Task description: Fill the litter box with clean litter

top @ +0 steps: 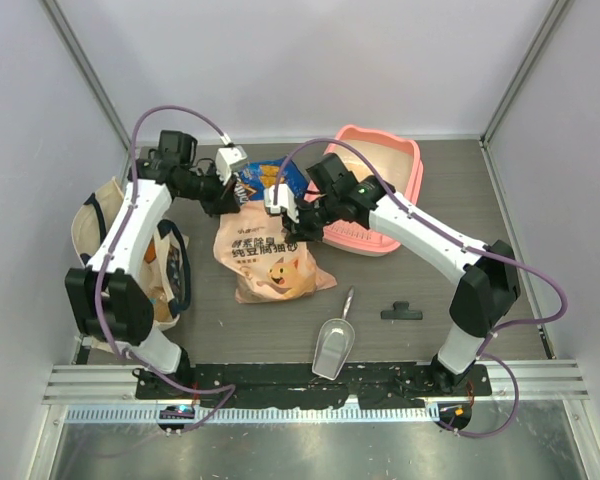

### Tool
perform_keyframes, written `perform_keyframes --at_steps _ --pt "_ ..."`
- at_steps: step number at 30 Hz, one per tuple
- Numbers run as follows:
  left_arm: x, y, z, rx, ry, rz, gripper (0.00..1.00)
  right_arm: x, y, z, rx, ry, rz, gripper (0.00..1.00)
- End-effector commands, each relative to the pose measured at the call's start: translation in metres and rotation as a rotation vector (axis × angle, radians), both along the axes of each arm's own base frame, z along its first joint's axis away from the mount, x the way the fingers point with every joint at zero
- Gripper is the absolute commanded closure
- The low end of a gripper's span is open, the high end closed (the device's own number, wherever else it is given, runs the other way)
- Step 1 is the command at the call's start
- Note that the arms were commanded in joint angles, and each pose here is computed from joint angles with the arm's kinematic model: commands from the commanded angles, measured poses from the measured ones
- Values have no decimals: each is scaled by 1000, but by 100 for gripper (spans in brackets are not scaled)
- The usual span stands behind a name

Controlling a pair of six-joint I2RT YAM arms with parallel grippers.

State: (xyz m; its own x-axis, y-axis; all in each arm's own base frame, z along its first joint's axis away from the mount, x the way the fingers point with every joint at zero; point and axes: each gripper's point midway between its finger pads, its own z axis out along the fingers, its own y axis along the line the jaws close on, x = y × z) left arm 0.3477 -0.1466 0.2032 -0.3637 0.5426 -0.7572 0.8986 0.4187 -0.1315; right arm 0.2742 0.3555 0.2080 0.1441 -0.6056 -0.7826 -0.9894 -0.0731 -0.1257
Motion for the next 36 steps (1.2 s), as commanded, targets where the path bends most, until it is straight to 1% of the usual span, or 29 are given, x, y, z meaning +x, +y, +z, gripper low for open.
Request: perform_keyframes --at_steps 1,3,4,5,6,7,8,10,12,13,14,15,16,17,18,19,20,21,23,24,26,27,30,31,32,33,34,35,36 --pt "27 15 23 -1 -63 268 60 8 18 76 222 -223 45 98" --pt "22 15 14 -2 -11 280 38 9 16 75 217 -245 50 98" --pt "18 11 8 -11 14 253 31 8 15 75 214 -251 55 98" --pt "8 2 3 -46 55 209 20 8 15 75 214 -263 66 98" --pt "7 0 -1 -56 66 197 18 8 15 74 212 -262 69 98" --pt "4 -2 -11 -58 84 187 17 7 15 75 214 -264 71 98" --pt "5 -8 -12 -79 63 147 16 7 15 75 212 -263 75 98" --pt "7 -10 -23 -67 46 127 15 7 15 75 212 -267 78 98" --pt "17 -14 -33 -64 37 104 14 6 15 74 211 -266 82 98" --pt "22 -16 -30 -71 31 92 14 6 15 75 212 -269 82 98" --pt "19 -18 -44 -70 102 77 15 6 15 74 210 -269 84 98" --pt "16 -24 -43 -98 123 29 17 6 15 74 209 -267 83 98" --pt "20 -27 -37 -111 128 3 19 6 15 73 205 -264 82 98" --pt "10 -29 -40 -123 206 -13 24 7 15 74 205 -268 83 98" --pt "9 -32 -51 -131 260 -35 37 6 14 73 200 -264 82 98" --pt "12 -38 -40 -169 265 -63 45 7 14 72 199 -264 80 98" --pt "0 -37 -41 -172 334 -73 50 7 14 73 197 -265 78 98" --pt "-1 -38 -46 -175 363 -84 60 8 14 72 194 -266 79 98" --pt "-5 -37 -43 -172 366 -103 67 9 13 71 190 -270 74 98" --pt "-6 -36 -44 -163 359 -108 77 10 14 71 189 -271 73 98" --pt "-10 -32 -41 -145 330 -115 88 11 14 70 189 -268 68 98" --pt "-11 -30 -38 -145 321 -116 100 11 15 71 192 -269 67 98" --pt "-8 -25 -20 -145 278 -95 100 18 15 67 192 -255 33 98" --pt "-4 -23 -3 -143 225 -80 100 22 16 66 193 -249 10 98" --pt "9 -19 10 -149 184 -11 100 26 15 66 199 -235 -22 98" --pt "15 -17 23 -158 137 22 100 33 12 60 185 -225 -55 98" --pt "33 -12 38 -175 34 59 100 36 10 58 184 -217 -76 95" --pt "29 -8 71 -203 -33 117 100 38 9 56 186 -185 -114 89" --pt "35 -1 79 -188 -89 165 100 42 6 51 177 -160 -141 67"
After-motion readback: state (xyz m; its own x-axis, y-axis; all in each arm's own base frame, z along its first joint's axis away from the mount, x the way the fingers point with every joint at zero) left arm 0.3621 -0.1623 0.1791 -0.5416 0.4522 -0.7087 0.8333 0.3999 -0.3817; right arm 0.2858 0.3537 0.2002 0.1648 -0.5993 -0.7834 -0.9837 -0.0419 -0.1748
